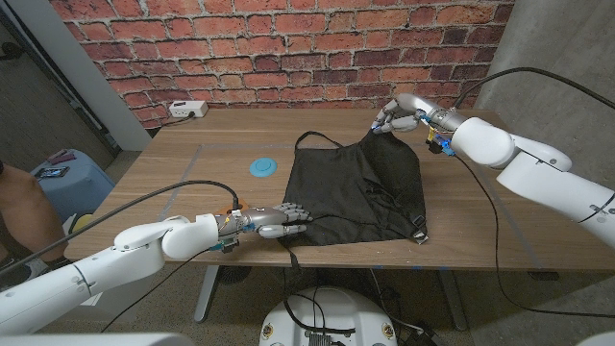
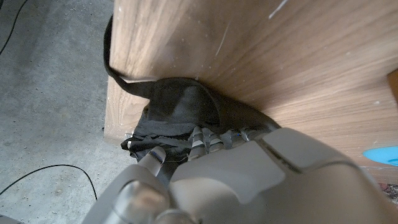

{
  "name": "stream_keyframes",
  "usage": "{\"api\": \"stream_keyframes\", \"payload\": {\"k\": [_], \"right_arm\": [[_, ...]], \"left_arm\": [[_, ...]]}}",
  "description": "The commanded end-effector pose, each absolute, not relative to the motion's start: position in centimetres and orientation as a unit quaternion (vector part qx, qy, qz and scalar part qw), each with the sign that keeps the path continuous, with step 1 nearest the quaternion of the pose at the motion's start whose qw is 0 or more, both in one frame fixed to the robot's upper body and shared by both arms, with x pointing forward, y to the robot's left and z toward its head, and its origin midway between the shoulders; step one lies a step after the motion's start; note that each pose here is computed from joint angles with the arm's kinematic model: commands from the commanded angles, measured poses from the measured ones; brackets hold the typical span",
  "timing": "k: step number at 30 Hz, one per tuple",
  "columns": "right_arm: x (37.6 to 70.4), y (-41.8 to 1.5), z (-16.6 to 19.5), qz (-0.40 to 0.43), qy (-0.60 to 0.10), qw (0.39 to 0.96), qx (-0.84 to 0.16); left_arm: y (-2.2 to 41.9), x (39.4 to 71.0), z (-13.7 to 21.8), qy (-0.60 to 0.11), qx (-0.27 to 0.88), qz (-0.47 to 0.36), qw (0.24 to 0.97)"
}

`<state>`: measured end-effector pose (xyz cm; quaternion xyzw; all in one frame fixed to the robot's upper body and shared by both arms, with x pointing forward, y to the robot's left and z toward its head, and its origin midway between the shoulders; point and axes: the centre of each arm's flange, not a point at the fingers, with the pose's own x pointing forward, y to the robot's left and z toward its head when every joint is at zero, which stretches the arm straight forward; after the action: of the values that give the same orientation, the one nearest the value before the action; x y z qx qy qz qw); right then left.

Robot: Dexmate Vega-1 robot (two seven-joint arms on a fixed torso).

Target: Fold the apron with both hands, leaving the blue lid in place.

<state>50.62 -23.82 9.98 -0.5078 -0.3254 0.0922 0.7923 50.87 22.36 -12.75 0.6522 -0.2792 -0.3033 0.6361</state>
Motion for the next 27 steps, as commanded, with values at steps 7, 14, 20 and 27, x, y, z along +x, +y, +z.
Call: {"api": "stream_keyframes", "payload": {"k": [7, 14, 20, 27], "right_arm": [[50.2, -22.0, 10.6, 0.135, -0.341, 0.788, -0.495], [50.0, -21.2, 10.7, 0.150, -0.346, 0.785, -0.491], [50.0, -20.6, 10.5, 0.160, -0.345, 0.784, -0.490], [50.0, -19.8, 10.5, 0.171, -0.348, 0.784, -0.484]], "left_arm": [[22.0, 50.9, -13.1, -0.280, 0.645, -0.308, 0.641], [21.8, 50.9, -13.1, -0.280, 0.644, -0.309, 0.642], [21.7, 50.8, -13.1, -0.280, 0.644, -0.309, 0.641], [21.7, 50.8, -13.1, -0.281, 0.644, -0.311, 0.640]]}}
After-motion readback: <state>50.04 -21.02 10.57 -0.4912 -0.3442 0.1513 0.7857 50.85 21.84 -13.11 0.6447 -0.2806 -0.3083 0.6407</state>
